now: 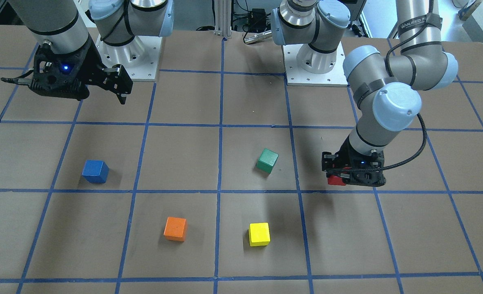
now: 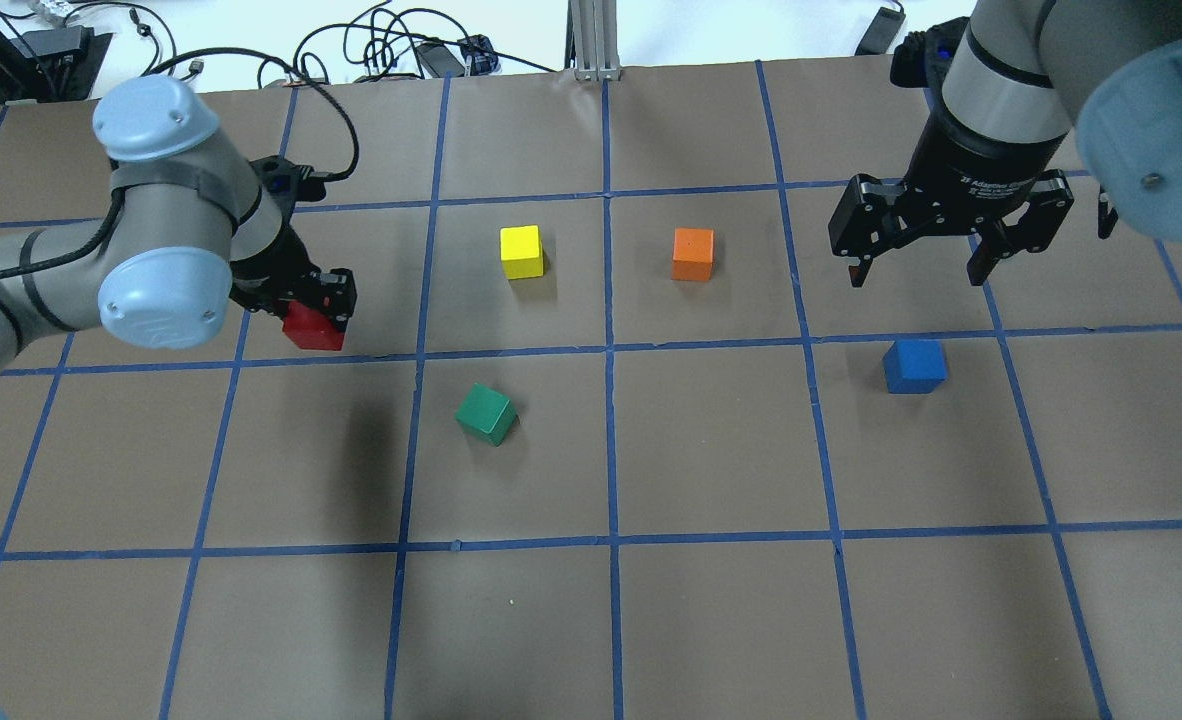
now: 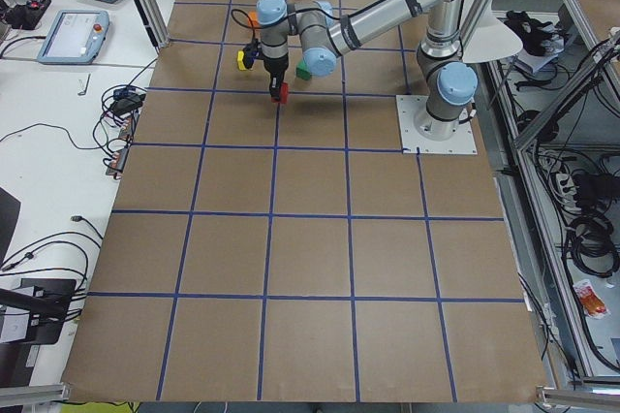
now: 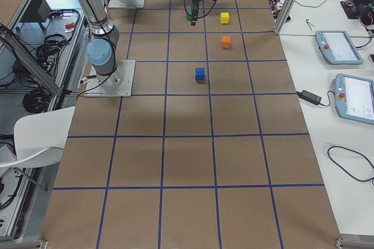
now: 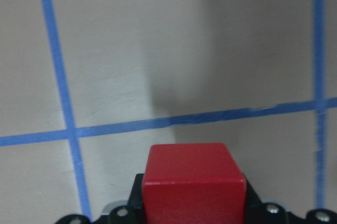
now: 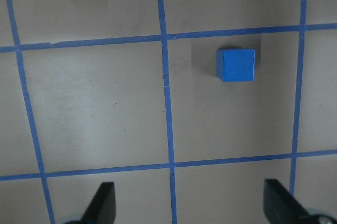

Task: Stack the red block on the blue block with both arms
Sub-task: 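Carry the red cube with the left gripper toward the table center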

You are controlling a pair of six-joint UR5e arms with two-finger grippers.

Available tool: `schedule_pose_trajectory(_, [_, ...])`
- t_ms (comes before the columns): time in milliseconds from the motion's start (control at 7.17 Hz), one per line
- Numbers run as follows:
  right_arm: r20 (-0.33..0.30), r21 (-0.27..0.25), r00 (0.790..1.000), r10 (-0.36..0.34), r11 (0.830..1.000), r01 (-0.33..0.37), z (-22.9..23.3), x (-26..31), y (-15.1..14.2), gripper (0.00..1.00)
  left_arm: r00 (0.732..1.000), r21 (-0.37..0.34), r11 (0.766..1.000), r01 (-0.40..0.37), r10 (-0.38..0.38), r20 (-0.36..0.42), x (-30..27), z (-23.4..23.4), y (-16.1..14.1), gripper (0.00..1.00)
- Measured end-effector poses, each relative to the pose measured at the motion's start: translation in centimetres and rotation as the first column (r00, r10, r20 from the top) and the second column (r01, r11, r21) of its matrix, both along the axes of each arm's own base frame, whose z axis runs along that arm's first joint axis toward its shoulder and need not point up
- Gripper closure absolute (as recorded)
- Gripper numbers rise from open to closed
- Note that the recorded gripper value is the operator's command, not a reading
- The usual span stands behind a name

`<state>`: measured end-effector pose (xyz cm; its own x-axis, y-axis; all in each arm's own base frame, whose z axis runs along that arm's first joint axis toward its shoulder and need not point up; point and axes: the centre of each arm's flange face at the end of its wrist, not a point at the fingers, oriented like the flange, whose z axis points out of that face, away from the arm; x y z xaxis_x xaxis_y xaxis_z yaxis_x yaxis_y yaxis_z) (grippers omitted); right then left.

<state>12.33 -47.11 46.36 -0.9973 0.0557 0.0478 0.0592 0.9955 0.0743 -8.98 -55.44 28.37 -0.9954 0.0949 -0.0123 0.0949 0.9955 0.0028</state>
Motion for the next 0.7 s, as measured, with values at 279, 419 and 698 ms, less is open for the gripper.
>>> schedule_pose_trajectory(279, [-0.059, 0.010, 0.998, 0.011, 1.000, -0.010, -0.5, -0.6, 0.1, 0.00, 0.999, -0.011, 1.000, -0.009, 0.008, -0.042, -10.6, 0.3, 0.0, 1.00])
schedule_pose_trajectory(419, [-0.071, 0.013, 0.997, 0.013, 1.000, -0.012, -0.7, -0.7, 0.2, 0.00, 0.998, -0.020, 1.000, -0.008, 0.007, -0.055, -15.2, -0.4, 0.5, 1.00])
schedule_pose_trajectory(698, [-0.075, 0.014, 0.997, 0.012, 1.000, -0.011, -0.8, -0.8, 0.2, 0.00, 0.997, -0.041, 0.999, -0.034, 0.031, -0.072, -21.8, -3.3, 1.3, 1.00])
